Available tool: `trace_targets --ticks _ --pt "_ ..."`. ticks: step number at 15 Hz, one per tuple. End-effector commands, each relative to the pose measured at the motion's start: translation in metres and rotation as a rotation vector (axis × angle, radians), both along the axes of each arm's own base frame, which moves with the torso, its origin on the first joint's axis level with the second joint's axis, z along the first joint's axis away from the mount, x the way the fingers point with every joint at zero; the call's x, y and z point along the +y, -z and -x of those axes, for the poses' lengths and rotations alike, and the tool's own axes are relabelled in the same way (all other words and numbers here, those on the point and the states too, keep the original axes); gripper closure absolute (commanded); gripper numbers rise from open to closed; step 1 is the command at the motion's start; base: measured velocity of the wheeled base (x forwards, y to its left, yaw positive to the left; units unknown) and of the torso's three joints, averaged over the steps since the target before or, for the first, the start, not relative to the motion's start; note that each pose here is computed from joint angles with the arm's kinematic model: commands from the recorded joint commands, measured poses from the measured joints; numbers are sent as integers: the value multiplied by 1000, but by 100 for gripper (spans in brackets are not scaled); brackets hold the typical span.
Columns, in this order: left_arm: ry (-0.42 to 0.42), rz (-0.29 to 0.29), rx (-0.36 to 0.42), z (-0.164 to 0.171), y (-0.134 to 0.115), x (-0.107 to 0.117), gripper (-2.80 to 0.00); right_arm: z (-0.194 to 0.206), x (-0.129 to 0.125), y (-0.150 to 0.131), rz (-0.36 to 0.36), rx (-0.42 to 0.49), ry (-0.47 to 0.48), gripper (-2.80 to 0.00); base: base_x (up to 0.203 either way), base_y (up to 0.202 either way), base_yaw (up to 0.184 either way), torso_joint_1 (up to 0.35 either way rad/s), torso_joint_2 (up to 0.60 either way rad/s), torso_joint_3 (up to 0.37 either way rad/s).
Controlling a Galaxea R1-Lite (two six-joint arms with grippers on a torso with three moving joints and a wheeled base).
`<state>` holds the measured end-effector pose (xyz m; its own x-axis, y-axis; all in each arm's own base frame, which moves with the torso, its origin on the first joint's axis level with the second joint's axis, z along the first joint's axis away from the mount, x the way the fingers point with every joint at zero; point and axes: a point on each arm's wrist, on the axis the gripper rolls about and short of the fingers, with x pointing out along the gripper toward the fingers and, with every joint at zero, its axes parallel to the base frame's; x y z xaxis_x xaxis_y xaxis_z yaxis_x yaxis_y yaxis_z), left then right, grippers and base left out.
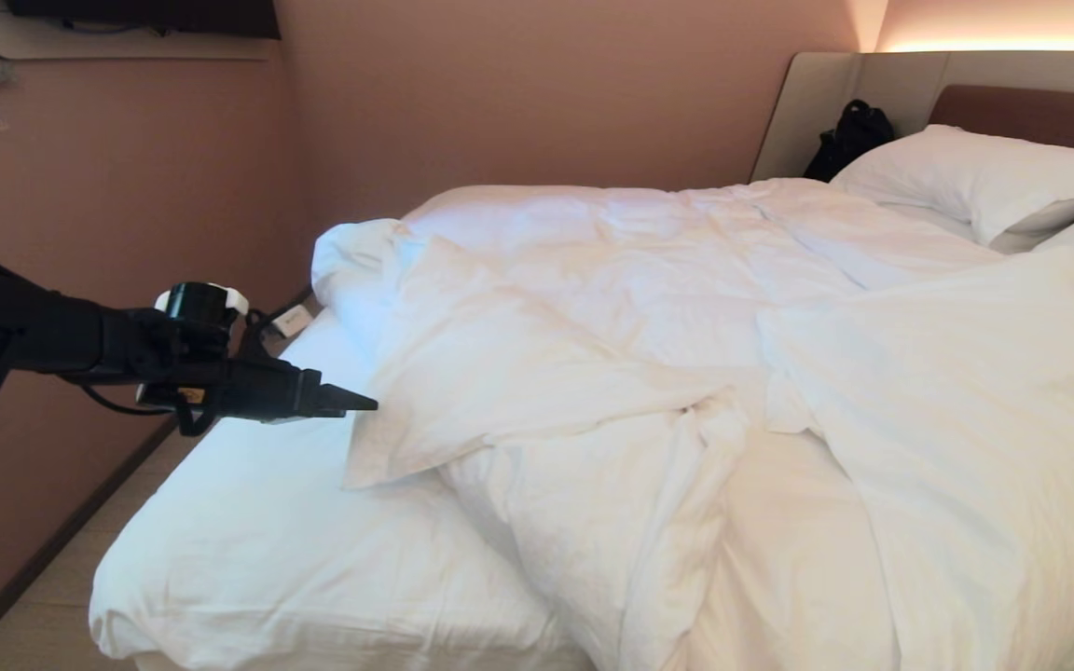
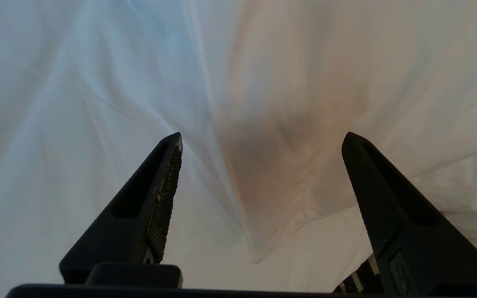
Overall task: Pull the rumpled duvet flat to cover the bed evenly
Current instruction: Hold the folded corner of the quilt
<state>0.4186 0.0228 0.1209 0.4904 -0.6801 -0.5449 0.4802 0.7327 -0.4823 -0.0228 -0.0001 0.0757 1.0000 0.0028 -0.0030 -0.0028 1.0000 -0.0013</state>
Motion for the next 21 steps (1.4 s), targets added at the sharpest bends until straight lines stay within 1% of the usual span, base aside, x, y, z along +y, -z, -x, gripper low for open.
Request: trace_targets --ticks 1,6,9,10,13,16,21 --pt "14 21 21 -1 9 1 -280 0 0 0 0 0 0 0 0 0 0 0 0 0" --pt "37 19 34 -5 21 -3 -280 0 0 0 0 0 0 0 0 0 0 0 0 0" --pt "69 52 31 -5 20 -6 -280 0 0 0 0 1 0 0 0 0 0 0 0 0" --pt "91 70 27 -5 19 -10 -280 0 0 0 0 0 0 0 0 0 0 0 0 0" --pt "104 73 30 -5 20 -15 -280 0 0 0 0 0 0 0 0 0 0 0 0 0" --pt "138 117 29 -4 19 -18 -280 0 0 0 0 0 0 0 0 0 0 0 0 0" --pt "175 123 37 -3 19 -32 -280 0 0 0 0 0 0 0 0 0 0 0 0 0"
